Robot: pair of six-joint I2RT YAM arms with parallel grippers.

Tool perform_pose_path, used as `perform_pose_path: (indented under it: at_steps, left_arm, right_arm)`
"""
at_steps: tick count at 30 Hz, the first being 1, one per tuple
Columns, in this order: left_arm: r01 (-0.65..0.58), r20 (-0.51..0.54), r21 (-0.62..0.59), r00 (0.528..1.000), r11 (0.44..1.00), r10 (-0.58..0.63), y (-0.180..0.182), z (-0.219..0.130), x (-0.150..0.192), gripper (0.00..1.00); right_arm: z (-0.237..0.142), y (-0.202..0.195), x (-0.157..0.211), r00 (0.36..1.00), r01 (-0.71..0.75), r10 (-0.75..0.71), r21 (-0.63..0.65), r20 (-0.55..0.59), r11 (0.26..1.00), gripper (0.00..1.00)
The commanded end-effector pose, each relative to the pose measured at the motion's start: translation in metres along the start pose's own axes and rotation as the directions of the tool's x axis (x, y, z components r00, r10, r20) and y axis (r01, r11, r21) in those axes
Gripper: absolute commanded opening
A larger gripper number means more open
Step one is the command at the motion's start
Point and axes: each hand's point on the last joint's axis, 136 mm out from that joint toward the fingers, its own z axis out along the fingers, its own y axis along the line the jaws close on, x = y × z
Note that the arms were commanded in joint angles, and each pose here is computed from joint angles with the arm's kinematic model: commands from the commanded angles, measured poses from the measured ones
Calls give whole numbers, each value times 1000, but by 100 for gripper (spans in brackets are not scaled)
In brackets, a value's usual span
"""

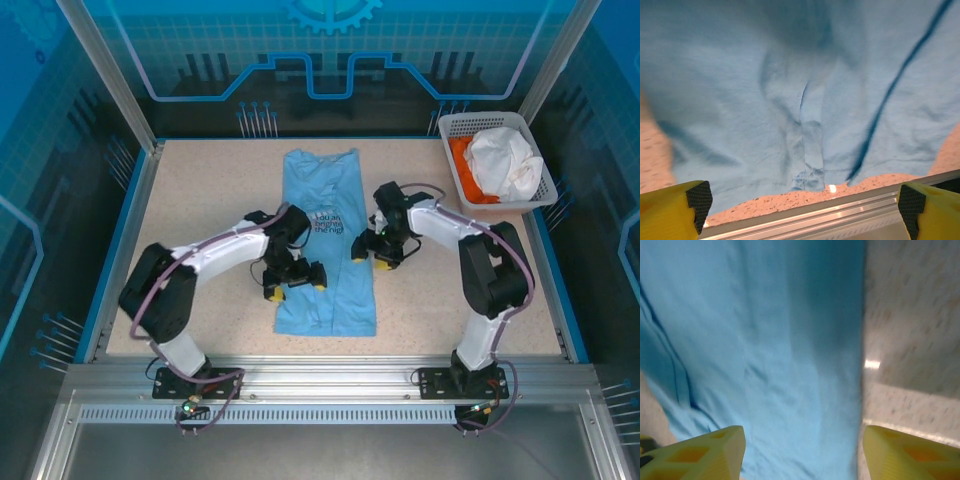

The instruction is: Fold and stack the t-shirts

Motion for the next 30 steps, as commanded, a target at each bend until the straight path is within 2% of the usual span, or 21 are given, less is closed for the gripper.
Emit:
perform_pose_path:
  at_steps: [1,5,8,10,14,21,26,30]
  left_arm:
    - [36,44,-59,998,998,-33,26,-18,6,96]
    - [120,-21,-64,992,991,-121,51,-9,30,88]
    - [182,-80,-51,979,982,-185,66,5,49,77]
    - [215,-118,-14,969,976,-216,69,17,57,70]
    - [247,-160,36,958,968,-239,71,32,64,57]
    - [255,-158,83,958,963,-240,74,44,61,55]
    - [233,-140,112,966,966,-217,73,46,54,54]
    - [227,-147,108,966,968,-211,75,53,53,48]
  right_arm:
    - [-11,8,36,997,66,-69,-71,-42,995,66]
    - [-12,-2,78,991,72,-84,-114,-102,991,66]
    - [-13,-4,107,985,60,-86,-171,-152,983,63]
    - [-6,-14,132,975,35,-71,-172,-208,984,59]
    - [4,-23,155,965,-5,-44,-186,-258,983,53]
    - [21,-29,164,959,-13,-35,-166,-283,986,46]
    - [28,-27,162,957,-6,-41,-164,-286,986,44]
    - [32,-28,163,952,-5,-41,-148,-305,989,44]
